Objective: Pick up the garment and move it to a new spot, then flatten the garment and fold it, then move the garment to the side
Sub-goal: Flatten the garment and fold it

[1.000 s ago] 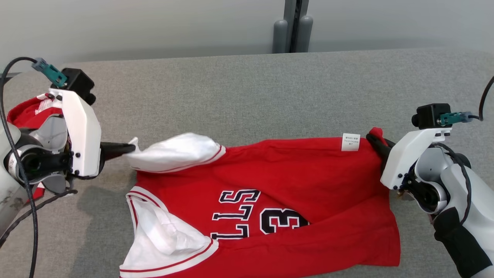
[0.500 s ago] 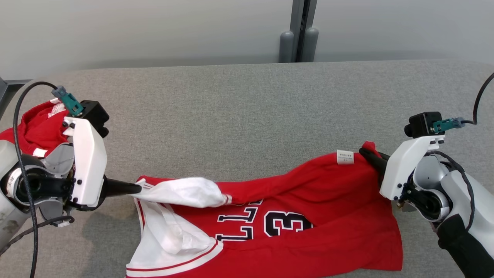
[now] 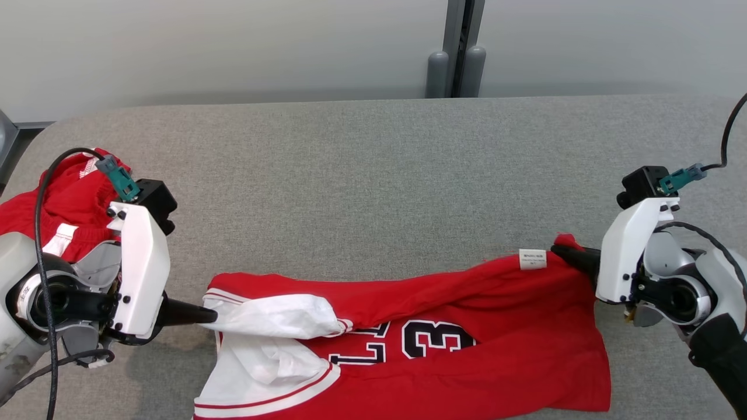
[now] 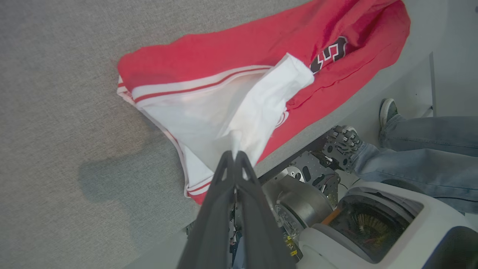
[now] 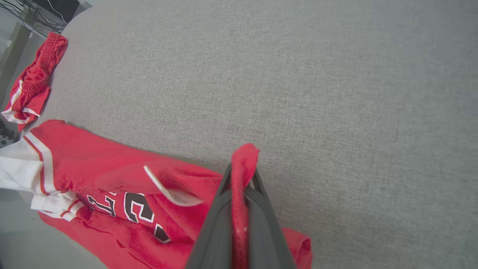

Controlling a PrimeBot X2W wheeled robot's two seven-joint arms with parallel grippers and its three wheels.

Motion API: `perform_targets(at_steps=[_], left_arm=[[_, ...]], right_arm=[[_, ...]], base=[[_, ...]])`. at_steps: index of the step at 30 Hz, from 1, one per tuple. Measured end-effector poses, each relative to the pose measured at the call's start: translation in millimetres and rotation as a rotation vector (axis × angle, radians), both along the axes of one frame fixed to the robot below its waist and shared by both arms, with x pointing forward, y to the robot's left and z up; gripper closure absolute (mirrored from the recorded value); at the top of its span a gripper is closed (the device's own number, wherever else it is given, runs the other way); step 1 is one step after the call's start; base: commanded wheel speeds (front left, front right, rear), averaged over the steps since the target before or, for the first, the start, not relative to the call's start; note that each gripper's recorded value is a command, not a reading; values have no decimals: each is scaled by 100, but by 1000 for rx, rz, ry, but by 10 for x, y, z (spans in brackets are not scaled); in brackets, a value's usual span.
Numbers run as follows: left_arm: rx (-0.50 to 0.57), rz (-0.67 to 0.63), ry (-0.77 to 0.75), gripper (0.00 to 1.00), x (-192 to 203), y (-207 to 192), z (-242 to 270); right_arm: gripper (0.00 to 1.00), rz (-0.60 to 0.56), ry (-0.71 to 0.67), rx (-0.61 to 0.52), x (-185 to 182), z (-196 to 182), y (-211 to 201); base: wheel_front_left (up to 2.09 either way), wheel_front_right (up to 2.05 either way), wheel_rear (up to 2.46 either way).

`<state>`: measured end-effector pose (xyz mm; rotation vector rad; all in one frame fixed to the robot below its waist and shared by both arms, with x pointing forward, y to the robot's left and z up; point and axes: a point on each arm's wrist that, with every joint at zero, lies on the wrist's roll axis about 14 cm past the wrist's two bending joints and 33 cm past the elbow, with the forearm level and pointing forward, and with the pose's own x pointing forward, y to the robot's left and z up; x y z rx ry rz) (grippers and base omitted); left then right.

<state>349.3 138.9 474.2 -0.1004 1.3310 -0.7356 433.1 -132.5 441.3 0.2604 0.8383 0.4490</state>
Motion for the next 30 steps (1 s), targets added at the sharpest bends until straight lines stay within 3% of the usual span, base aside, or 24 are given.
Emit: perform_targets(at_steps=[13, 30], left_arm=[[-8, -1, 79, 100, -220, 4, -62], [-20, -9, 191, 100, -463, -35, -244]], right_arm=[[100, 87, 90, -73, -222, -126, -50], [100, 102, 149, -156, -363, -371, -175]], base=[[0, 0, 0], [0, 0, 0]])
